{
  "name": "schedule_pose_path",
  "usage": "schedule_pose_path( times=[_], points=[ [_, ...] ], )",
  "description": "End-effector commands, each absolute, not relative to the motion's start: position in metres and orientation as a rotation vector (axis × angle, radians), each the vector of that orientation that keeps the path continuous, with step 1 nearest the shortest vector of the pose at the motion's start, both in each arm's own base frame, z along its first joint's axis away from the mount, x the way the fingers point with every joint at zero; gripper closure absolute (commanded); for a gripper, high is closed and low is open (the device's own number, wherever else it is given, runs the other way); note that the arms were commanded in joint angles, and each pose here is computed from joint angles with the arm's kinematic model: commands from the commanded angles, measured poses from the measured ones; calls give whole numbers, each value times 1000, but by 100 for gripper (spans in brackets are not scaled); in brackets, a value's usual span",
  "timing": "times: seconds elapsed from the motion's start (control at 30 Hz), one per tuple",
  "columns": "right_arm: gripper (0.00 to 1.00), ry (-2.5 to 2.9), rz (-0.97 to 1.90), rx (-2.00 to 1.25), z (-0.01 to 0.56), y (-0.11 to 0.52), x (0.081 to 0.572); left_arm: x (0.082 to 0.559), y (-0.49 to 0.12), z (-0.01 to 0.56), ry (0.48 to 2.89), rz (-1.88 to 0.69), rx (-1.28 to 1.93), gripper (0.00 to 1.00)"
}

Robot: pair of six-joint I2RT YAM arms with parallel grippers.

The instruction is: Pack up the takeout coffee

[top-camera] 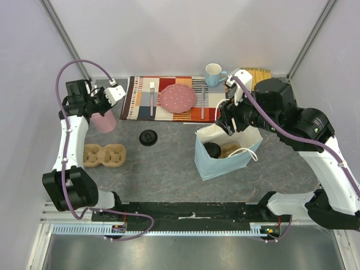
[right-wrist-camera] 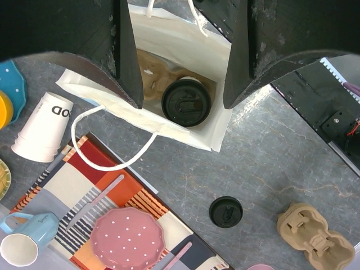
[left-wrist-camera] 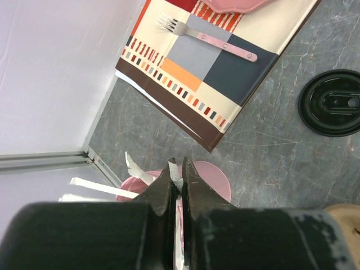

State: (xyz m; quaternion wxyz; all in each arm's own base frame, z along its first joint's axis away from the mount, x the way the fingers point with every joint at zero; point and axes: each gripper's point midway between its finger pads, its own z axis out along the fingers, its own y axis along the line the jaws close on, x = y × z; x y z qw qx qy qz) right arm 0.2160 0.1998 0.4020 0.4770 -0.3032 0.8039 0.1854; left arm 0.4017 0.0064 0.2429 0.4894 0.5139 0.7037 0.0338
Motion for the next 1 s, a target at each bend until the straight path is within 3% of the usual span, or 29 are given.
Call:
schedule_pose_path(
  times=[0.0, 0.37, 0.53, 0.8, 0.97],
  points=[
    [34, 1925, 487, -732, 412, 206, 218, 401, 3, 282, 1668, 90, 1168, 98],
    [33, 1930, 502, -771, 407, 215, 222, 399, 16, 342, 1675, 189, 1039, 98],
    [33, 1931, 492, -747, 409, 214, 224, 395, 7, 403, 1595, 158, 922, 98],
    [33, 1916, 417, -513, 430, 203, 249, 356, -56, 497, 1448, -304, 708, 98],
    [30, 1827, 214, -183, 463, 156, 278, 327, -120, 520, 1394, -586, 719, 98]
  ],
)
